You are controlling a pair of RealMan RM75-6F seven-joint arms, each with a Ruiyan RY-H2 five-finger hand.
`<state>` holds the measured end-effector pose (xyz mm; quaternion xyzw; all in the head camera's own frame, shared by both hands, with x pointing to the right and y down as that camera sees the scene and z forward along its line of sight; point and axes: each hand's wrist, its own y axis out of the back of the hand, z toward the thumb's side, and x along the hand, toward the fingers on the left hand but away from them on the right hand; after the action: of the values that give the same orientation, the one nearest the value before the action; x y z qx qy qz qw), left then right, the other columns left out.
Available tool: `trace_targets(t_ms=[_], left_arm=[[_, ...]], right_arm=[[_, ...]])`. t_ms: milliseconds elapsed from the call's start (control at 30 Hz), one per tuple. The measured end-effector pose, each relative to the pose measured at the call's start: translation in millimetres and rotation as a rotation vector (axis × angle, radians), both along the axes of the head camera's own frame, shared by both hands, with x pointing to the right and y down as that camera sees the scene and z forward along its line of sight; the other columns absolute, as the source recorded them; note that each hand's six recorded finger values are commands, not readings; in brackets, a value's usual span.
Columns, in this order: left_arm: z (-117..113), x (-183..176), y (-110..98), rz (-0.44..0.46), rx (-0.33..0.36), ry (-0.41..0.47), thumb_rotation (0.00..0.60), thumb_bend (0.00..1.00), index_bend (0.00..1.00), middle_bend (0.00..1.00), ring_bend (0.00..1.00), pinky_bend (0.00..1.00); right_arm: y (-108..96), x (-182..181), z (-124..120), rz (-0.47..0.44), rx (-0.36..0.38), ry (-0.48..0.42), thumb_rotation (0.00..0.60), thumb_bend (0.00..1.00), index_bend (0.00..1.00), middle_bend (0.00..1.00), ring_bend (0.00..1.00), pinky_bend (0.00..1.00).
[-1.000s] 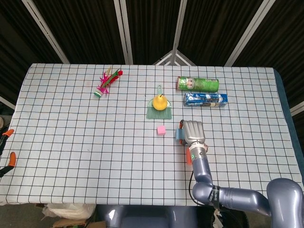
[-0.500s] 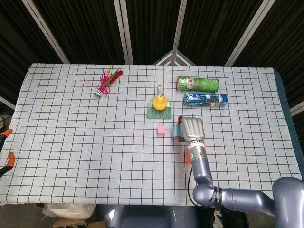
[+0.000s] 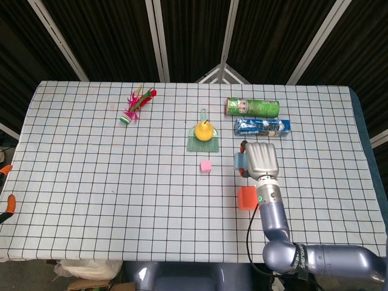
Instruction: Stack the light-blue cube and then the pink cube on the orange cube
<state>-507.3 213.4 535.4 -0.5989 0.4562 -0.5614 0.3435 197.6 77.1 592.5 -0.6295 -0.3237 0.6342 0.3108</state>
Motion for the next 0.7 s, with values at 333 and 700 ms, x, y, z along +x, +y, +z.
trace_targets(t_ms=[333,700], left_arm=[[-0.7,0.6,0.4,0.001,0.004,0.0,0.6,0.6,0.11,0.05,0.0,0.0],[0.2,0.1,-0.3,0.001,-0.003,0.004,0.6,0.6,0.11,0.05,0.0,0.0]], right_arm=[[26.8,47.7,-23.0,0.053,-0.046,-0.025,0.6,0.36,0.5,1.0,1.0,0.97],[43.1,60.1,-34.8,0.069,-0.081,-0.057,0.6,0.36,0.5,1.0,1.0,0.97]])
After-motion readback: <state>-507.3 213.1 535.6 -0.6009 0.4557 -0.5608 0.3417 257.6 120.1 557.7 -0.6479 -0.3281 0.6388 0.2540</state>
